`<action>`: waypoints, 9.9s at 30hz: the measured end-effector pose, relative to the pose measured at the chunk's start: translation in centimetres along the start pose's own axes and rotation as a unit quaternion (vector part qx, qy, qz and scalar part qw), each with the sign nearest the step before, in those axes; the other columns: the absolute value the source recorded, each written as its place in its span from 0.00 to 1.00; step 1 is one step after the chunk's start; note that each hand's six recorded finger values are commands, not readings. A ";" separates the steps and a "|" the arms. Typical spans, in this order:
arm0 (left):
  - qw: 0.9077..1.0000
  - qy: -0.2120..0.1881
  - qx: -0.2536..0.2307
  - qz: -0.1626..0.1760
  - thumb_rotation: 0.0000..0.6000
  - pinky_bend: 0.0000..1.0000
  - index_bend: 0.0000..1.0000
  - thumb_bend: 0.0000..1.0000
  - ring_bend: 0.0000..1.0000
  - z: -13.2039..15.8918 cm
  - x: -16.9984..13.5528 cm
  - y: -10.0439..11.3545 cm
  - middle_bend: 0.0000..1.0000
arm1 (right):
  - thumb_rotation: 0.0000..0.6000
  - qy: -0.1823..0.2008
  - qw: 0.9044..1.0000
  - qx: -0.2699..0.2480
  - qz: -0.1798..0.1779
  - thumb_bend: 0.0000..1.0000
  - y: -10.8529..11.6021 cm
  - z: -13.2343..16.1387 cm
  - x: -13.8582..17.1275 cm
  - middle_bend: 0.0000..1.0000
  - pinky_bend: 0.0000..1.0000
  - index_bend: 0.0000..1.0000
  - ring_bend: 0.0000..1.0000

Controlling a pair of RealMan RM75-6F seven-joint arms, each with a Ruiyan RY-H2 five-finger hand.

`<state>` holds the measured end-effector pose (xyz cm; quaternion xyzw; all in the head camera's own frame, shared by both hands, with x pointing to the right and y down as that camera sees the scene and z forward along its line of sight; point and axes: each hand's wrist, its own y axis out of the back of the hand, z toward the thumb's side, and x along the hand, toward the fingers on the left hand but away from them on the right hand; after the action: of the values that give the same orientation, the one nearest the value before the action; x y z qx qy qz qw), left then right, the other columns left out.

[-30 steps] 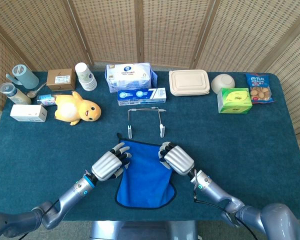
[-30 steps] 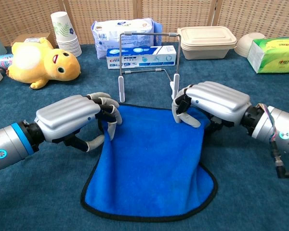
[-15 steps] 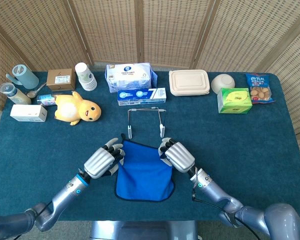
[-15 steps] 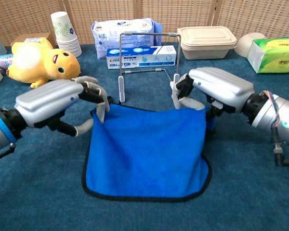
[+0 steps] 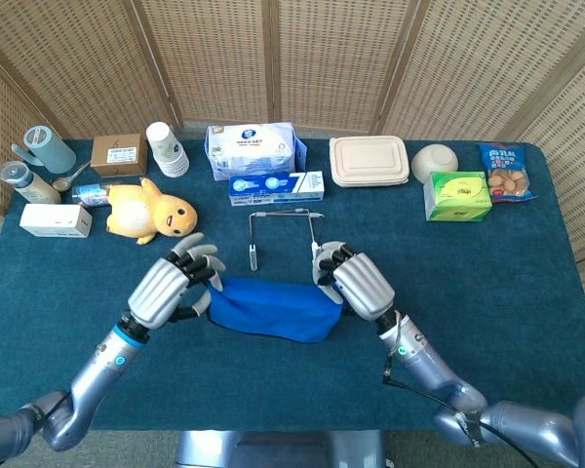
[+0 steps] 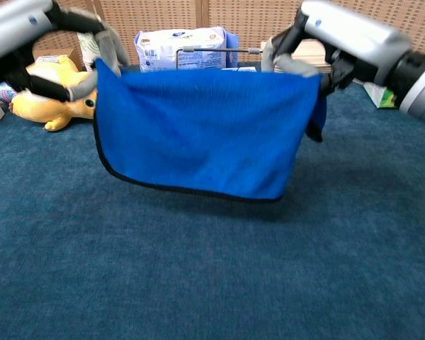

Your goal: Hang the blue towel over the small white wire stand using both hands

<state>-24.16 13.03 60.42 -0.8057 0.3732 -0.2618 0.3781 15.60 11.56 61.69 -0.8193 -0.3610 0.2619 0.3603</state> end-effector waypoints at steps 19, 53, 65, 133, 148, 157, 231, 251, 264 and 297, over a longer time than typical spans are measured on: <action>0.994 0.026 -0.052 0.096 1.00 0.11 0.81 0.60 0.25 -0.1 6.0 7.7 0.41 | 1.00 -0.025 0.999 -0.031 -0.037 0.38 7.0 1.1 -7.0 0.56 0.27 0.98 0.37; 0.988 0.056 -0.058 0.129 1.00 0.06 0.81 0.59 0.21 -1.9 15.5 7.2 0.41 | 1.00 -0.088 0.996 -0.001 -0.033 0.38 8.2 -3.7 -14.7 0.56 0.27 0.98 0.37; 0.988 0.083 -0.059 0.120 1.00 0.06 0.81 0.59 0.21 -3.9 16.2 5.6 0.41 | 1.00 -0.103 0.994 0.004 -0.019 0.38 7.3 -5.0 -14.8 0.56 0.27 0.98 0.37; 0.986 0.114 -0.084 0.085 1.00 0.03 0.81 0.59 0.19 -6.2 14.0 1.1 0.41 | 1.00 -0.142 0.990 0.014 0.001 0.38 4.4 -9.0 -12.9 0.56 0.27 0.98 0.37; 0.987 0.113 -0.086 0.081 1.00 0.03 0.81 0.59 0.19 -6.0 14.1 0.7 0.41 | 1.00 -0.145 0.989 0.018 0.002 0.38 4.4 -9.3 -12.6 0.56 0.27 0.98 0.37; 0.987 0.115 -0.084 0.081 1.00 0.03 0.81 0.59 0.19 -6.2 13.8 0.7 0.41 | 1.00 -0.142 0.990 0.018 0.005 0.38 4.2 -9.1 -12.6 0.56 0.27 0.98 0.37; 0.988 0.140 0.029 -0.055 1.00 0.00 0.00 0.47 0.00 -9.0 9.8 0.6 0.00 | 1.00 -0.111 0.973 0.198 0.048 0.13 4.7 -9.9 -11.2 0.06 0.07 0.13 0.00; 0.984 0.166 -0.054 0.022 1.00 0.00 0.07 0.31 0.00 -8.1 5.3 5.4 0.00 | 1.00 -0.129 0.979 0.161 0.009 0.12 8.0 -10.4 -8.3 0.16 0.10 0.25 0.04; 0.973 0.217 -0.062 0.043 1.00 0.00 0.10 0.31 0.00 -7.7 -3.5 9.0 0.01 | 1.00 -0.169 0.974 0.144 -0.037 0.15 11.6 -12.0 -2.0 0.20 0.11 0.31 0.09; 0.950 0.306 0.056 0.031 1.00 0.00 0.30 0.31 0.03 -5.3 -18.4 11.0 0.18 | 1.00 -0.300 0.941 0.145 -0.065 0.28 12.9 -12.0 15.4 0.31 0.19 0.44 0.22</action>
<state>-43.10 20.69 52.06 -0.6527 0.4807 -0.5041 0.2981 38.36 12.54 56.26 -0.6170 -0.4627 0.5208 0.3662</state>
